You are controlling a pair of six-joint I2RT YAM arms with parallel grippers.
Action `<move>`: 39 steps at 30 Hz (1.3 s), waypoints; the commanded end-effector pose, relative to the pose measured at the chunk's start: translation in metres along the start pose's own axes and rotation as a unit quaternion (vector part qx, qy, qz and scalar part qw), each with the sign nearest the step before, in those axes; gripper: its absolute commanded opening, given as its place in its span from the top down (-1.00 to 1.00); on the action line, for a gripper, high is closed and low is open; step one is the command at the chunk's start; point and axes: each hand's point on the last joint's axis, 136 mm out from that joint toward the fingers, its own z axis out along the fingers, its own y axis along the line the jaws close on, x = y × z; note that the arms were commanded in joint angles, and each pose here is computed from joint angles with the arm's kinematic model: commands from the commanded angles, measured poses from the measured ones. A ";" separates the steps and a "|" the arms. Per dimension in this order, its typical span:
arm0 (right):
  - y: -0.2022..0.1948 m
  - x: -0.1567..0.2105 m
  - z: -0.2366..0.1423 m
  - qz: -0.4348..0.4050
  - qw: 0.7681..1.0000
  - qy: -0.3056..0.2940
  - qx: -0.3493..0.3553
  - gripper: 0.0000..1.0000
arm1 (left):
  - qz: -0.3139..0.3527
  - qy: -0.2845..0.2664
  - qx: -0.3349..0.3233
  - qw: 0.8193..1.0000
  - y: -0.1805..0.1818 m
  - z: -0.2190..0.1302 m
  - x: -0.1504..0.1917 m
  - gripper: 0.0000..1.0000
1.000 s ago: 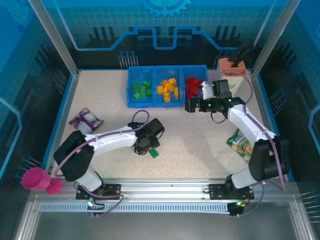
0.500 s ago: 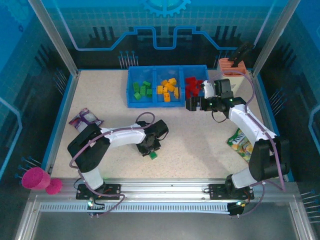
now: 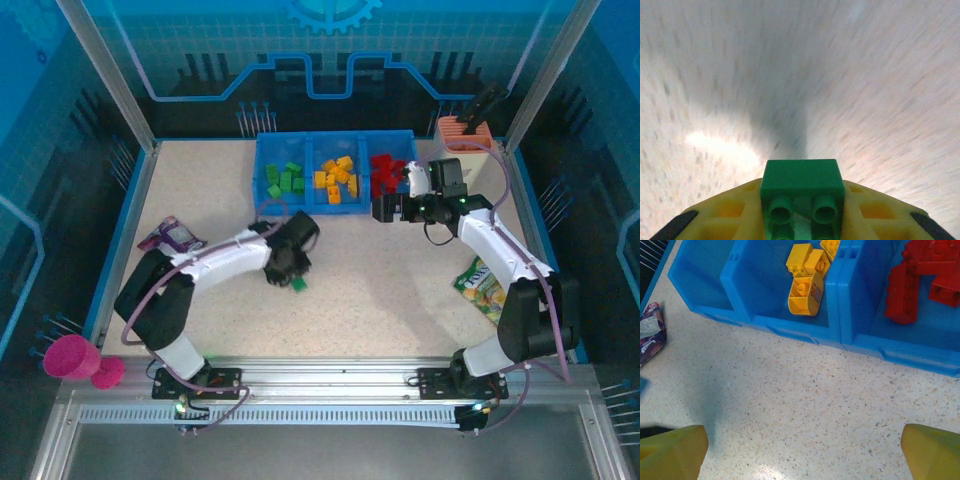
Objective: Sort the legos into containers by color
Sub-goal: Pick up the lego from the middle-left of the table, then place the lego in the container.
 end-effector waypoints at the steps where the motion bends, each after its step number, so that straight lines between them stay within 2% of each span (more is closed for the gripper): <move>1: 0.002 0.007 0.000 -0.006 1.000 0.006 -0.010 -1.00 | 0.041 -0.090 0.035 0.994 -0.022 -0.047 -0.076 0.45; 5: 0.006 0.010 0.001 -0.017 1.000 0.011 -0.009 -1.00 | 0.056 -0.153 0.058 0.985 -0.043 -0.072 -0.142 0.46; 10: 0.011 0.002 -0.001 -0.038 0.999 0.005 -0.003 -1.00 | 0.078 -0.214 0.065 0.972 -0.070 -0.087 -0.211 0.47; 13: 0.010 -0.003 -0.003 -0.045 0.999 -0.002 0.004 -1.00 | 0.080 -0.238 0.062 0.966 -0.085 -0.076 -0.243 0.47; 16: 0.008 -0.004 -0.003 -0.047 0.999 -0.002 0.009 -1.00 | 0.068 -0.240 0.062 0.966 -0.096 -0.051 -0.268 0.47; 23: 0.001 -0.009 0.001 -0.049 0.998 0.004 0.027 -1.00 | 0.066 -0.220 0.040 0.972 -0.116 0.017 -0.290 0.44; 26: 0.002 -0.016 0.000 -0.053 0.998 0.001 0.031 -1.00 | 0.068 -0.216 0.052 0.973 -0.129 0.021 -0.295 0.42; 30: 0.004 -0.024 -0.004 -0.059 0.997 0.000 0.039 -1.00 | 0.077 -0.221 0.057 0.971 -0.135 0.019 -0.298 0.28; 34: 0.008 -0.028 -0.007 -0.065 0.997 0.000 0.050 -1.00 | 0.095 -0.217 0.043 0.971 -0.130 0.024 -0.296 0.02; 39: 0.014 -0.028 -0.016 -0.070 0.996 -0.003 0.063 -1.00 | 0.110 -0.221 0.047 0.968 -0.130 0.017 -0.296 -0.05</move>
